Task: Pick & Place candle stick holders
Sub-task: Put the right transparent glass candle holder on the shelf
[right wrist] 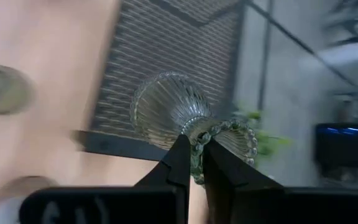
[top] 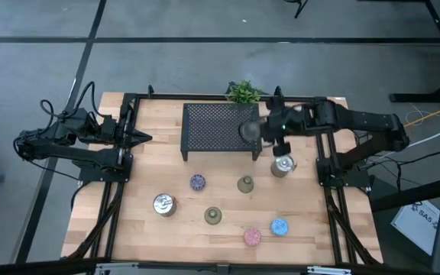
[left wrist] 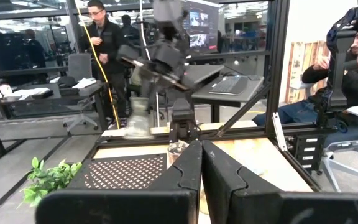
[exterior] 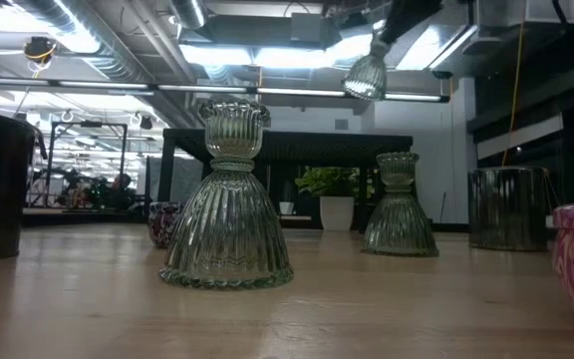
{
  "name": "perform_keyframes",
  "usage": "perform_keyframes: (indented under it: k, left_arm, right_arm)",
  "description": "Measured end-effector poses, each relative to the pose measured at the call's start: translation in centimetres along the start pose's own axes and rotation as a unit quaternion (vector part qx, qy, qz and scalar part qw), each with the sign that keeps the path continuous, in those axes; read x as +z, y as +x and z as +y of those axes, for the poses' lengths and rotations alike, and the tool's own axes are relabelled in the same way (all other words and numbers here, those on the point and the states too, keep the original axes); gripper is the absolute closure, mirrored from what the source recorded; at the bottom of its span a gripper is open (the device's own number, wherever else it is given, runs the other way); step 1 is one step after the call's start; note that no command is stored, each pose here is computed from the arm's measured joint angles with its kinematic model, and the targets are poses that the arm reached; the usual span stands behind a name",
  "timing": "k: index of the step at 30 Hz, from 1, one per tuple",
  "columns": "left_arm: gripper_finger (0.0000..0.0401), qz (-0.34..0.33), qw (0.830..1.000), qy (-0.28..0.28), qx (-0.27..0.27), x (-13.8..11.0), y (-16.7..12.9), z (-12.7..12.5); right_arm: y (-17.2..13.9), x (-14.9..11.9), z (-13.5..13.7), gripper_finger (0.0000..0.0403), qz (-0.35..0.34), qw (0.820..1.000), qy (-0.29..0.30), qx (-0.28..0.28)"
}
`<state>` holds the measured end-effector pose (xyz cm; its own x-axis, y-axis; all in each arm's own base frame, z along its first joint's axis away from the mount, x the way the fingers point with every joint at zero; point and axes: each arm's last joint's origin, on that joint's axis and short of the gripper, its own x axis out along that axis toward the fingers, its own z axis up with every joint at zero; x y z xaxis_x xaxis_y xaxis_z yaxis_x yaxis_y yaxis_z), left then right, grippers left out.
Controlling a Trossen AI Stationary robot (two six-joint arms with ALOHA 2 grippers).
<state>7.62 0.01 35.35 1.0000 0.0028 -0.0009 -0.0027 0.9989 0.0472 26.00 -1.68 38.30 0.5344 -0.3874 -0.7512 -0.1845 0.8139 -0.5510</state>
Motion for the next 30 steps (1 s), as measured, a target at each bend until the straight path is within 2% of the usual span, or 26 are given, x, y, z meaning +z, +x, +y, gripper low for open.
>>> perform_keyframes:
  k: [6, 13, 18, 23, 30]
  left_arm:
    - [0.0394, 0.0, 1.0, 0.0, 0.0, 0.0, 0.0, 0.0]
    - [0.0393, 0.0, 1.0, 0.0, 0.0, 0.0, 0.0, 0.0]
    - [0.0395, 0.0, 1.0, 0.0, 0.0, 0.0, 0.0, 0.0]
    - [0.0393, 0.0, 1.0, 0.0, 0.0, 0.0, 0.0, 0.0]
    - [0.0395, 0.0, 1.0, 0.0, 0.0, 0.0, 0.0, 0.0]
  right_arm:
    - [1.4, -1.3, -3.4, 0.0375, -0.004, 0.999, 0.012, -0.036]
    - [4.4, -3.2, -6.1, 0.0375, 0.024, 0.998, 0.05, -0.016]
    - [7.5, -3.6, -6.7, 0.0375, 0.055, 0.997, 0.058, 0.012]
    - [10.0, -3.5, -6.5, 0.0375, 0.083, 0.995, 0.037, 0.03]
    - [11.0, -3.3, -6.6, 0.0374, 0.089, 0.995, 0.025, 0.026]
